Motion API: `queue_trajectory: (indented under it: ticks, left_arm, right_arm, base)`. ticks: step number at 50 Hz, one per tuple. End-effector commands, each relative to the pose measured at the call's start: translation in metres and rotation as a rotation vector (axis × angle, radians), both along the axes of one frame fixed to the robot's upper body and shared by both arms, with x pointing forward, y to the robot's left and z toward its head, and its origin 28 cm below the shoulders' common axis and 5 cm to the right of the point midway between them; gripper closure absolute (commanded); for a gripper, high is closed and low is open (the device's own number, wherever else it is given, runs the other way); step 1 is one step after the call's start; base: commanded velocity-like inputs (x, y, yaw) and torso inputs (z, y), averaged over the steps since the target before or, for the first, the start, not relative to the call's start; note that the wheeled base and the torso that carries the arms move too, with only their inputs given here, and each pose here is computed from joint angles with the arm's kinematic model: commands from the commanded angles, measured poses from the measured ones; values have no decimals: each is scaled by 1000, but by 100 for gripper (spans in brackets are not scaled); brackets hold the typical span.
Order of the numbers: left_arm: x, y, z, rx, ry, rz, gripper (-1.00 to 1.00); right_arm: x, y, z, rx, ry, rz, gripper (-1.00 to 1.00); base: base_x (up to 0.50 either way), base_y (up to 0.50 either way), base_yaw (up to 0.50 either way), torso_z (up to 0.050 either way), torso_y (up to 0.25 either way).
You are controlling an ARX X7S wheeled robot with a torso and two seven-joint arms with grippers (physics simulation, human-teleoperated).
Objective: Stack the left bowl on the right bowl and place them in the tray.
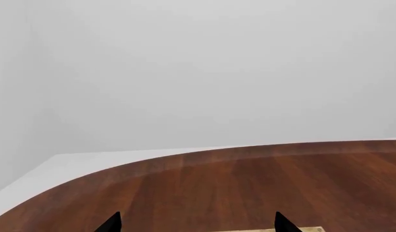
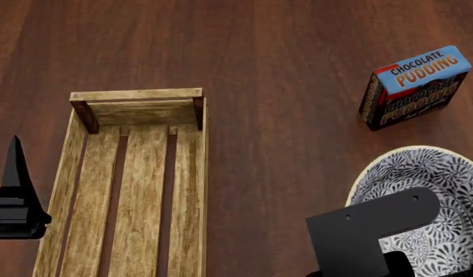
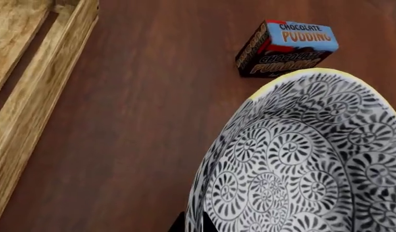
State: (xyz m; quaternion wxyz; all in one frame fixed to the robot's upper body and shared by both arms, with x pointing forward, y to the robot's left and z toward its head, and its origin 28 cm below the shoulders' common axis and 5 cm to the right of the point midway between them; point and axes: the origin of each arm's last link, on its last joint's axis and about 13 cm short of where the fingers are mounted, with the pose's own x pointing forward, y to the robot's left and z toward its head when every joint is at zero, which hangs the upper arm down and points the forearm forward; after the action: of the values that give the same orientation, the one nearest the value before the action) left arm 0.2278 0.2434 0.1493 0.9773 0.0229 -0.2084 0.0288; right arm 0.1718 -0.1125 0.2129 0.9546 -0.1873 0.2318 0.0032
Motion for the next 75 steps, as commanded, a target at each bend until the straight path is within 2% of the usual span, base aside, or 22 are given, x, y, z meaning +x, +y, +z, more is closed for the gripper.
queue_trajectory:
  ticks: [1,18,36,44,60,63,67,75]
  left_arm:
    - [1,1,1,-5,1,6,-100]
    - [1,2,2,-25,-9,24,-100]
    - [4,3,2,-32,7,19,-100]
    - [5,2,0,-26,14,27,-100]
    - [10,6,1,-28,0,58,-100]
    - [12,7,3,-69,12,39,-100]
    - [16,8,3,-79,16,37,-100]
    - [24,10,-3,-56,22,63,-100]
  right_arm:
    - [7,-13,16,-79,-39,-36,100]
    - [24,-40,41,-133,-18,-115,100]
    - [28,-64,61,-123,-13,-228,100]
    - [28,-79,63,-114,-15,-293,100]
    - [42,-99,68,-132,-6,-332,100]
    - [44,-106,69,-138,2,-350,100]
    - [44,-114,70,-136,6,-375,100]
    - [42,-126,68,-129,13,-412,100]
  base:
    - [0,0,0,0,0]
    - [0,0,0,0,0]
    - [0,0,0,0,0]
    - [0,0,0,0,0]
    - [0,0,0,0,0]
    - [0,0,0,0,0]
    - [0,0,0,0,0]
    - [0,0,0,0,0]
